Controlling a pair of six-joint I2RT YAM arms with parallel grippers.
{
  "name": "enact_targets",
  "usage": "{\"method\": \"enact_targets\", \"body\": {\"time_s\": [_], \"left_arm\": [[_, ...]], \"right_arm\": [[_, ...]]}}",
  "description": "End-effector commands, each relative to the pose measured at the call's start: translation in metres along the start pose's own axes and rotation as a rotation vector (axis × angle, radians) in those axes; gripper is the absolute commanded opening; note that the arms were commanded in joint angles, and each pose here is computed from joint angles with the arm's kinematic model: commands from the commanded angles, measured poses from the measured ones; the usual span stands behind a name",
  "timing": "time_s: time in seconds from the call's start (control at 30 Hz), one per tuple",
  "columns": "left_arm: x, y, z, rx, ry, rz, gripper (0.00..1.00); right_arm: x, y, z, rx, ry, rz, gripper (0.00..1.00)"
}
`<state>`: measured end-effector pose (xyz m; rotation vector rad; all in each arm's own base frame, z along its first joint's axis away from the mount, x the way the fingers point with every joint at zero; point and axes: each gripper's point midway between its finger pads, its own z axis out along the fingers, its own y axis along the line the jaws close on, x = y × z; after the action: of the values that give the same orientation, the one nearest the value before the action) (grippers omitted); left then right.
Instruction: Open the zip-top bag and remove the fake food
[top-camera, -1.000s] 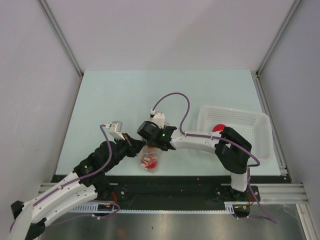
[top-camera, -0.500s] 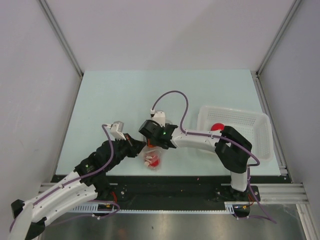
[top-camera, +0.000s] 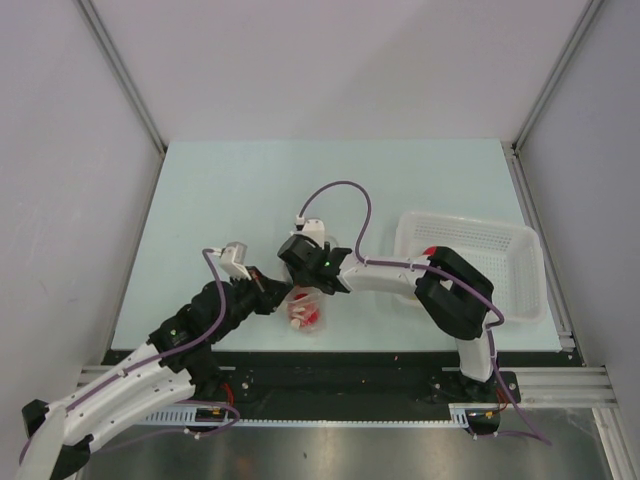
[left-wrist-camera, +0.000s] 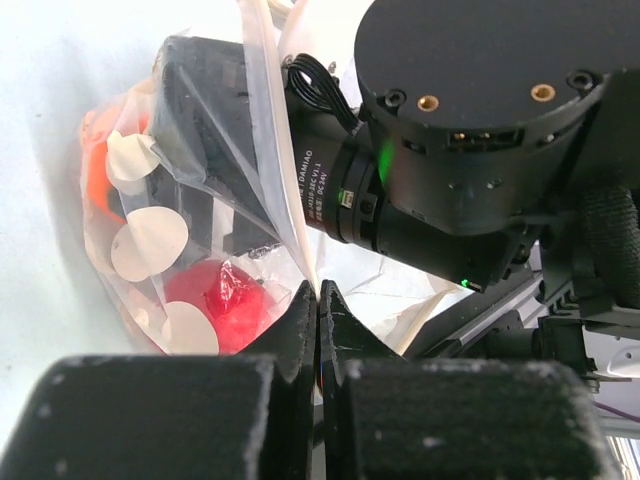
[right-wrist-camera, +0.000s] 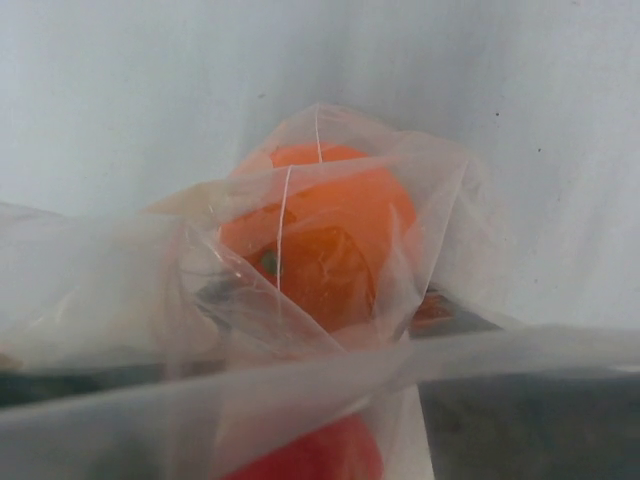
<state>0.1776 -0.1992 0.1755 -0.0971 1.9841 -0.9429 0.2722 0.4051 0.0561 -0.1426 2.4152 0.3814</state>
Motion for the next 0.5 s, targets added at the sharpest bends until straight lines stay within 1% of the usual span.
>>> {"method": "enact_targets", "body": {"time_s": [0.0, 0.03, 0.1, 0.13, 0.2, 0.23, 0.3, 0.43, 0.47], "left_arm": [[-0.004, -0.01, -0.003, 0.035, -0.009, -0.022, 0.0], [-0.004, -0.009, -0.003, 0.033, -0.009, -0.02, 0.0], [-0.005, -0.008, -0.003, 0.029, -0.013, -0.021, 0.0], [-0.006, -0.008, -0.003, 0.024, -0.017, -0.021, 0.0], [-0.01, -0.009, -0.005, 0.021, -0.025, -0.018, 0.0], [-0.012, -0.007, -0.005, 0.012, -0.033, -0.015, 0.0], [-0.016, -0.008, -0.007, 0.002, -0.044, -0.006, 0.0], [-0.028, -0.008, -0.013, -0.02, -0.072, 0.026, 0.0], [-0.031, -0.007, -0.014, -0.025, -0.079, 0.031, 0.0]], "right_arm": [[-0.007, -0.003, 0.004, 0.015, -0.042, -0.034, 0.58], [-0.01, -0.002, 0.0, 0.014, -0.049, -0.042, 0.49], [-0.018, 0.003, -0.01, 0.003, -0.069, -0.049, 0.42], [-0.016, 0.005, -0.016, 0.003, -0.062, -0.059, 0.35], [-0.024, 0.012, -0.032, -0.012, -0.079, -0.054, 0.29], [-0.021, 0.012, -0.04, -0.005, -0.064, -0.06, 0.23], [-0.021, 0.014, -0.052, -0.013, -0.037, -0.039, 0.19], [-0.036, 0.015, -0.09, -0.056, -0.064, 0.004, 0.09], [-0.037, 0.013, -0.096, -0.06, -0.067, 0.006, 0.08]]}}
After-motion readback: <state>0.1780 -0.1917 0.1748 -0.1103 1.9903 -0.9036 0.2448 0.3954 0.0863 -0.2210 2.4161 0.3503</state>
